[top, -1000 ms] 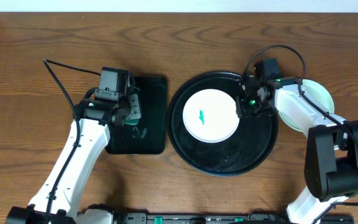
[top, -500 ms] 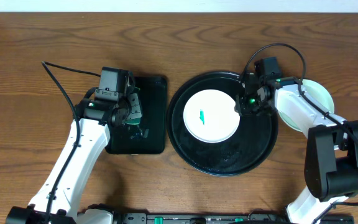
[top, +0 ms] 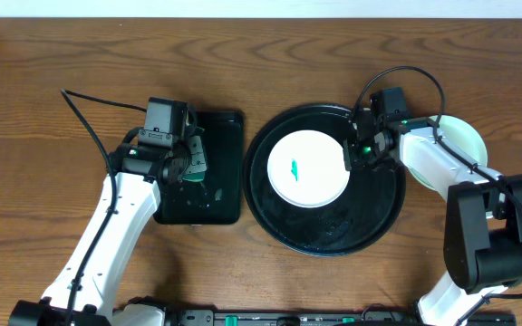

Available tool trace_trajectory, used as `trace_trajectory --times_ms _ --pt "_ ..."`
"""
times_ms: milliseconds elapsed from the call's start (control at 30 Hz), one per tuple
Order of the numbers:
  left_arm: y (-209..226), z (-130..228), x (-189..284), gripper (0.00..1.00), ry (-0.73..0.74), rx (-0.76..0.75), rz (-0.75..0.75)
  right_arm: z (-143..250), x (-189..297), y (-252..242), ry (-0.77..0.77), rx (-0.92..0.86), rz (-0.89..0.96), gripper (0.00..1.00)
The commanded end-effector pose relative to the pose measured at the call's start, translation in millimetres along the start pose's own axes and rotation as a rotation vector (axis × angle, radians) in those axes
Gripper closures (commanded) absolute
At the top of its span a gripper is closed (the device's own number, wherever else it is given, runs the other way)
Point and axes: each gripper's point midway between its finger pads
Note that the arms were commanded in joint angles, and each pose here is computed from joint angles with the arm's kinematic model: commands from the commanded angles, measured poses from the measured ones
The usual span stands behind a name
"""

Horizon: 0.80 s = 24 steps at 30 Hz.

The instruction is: Clean dirty plates on tray and stack at the side

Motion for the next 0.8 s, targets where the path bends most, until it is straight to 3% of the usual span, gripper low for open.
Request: trace_trajectory --times_ms 0,233,767 --pt "0.5 0.6 -1.5 0.93 0.007 0.01 0.005 1.1 12.1 7.2 -0.012 -0.032 -0.001 0.99" --pt "0.2 -0.1 -1.5 0.93 0.004 0.01 0.006 1.6 28.4 12.3 -0.028 -0.027 -0.003 0.99" --pt "-0.8 -3.4 2.1 0.93 0.029 0.006 -0.003 19.7 13.1 28.4 0.008 0.006 -0.014 0.98"
Point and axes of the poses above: each gripper's point midway between its finger pads, its own x axis back along the fingers, its own y axis along the line the jaws close on, z = x × y, and after that the axes turned 1 degree about -x, right-handed
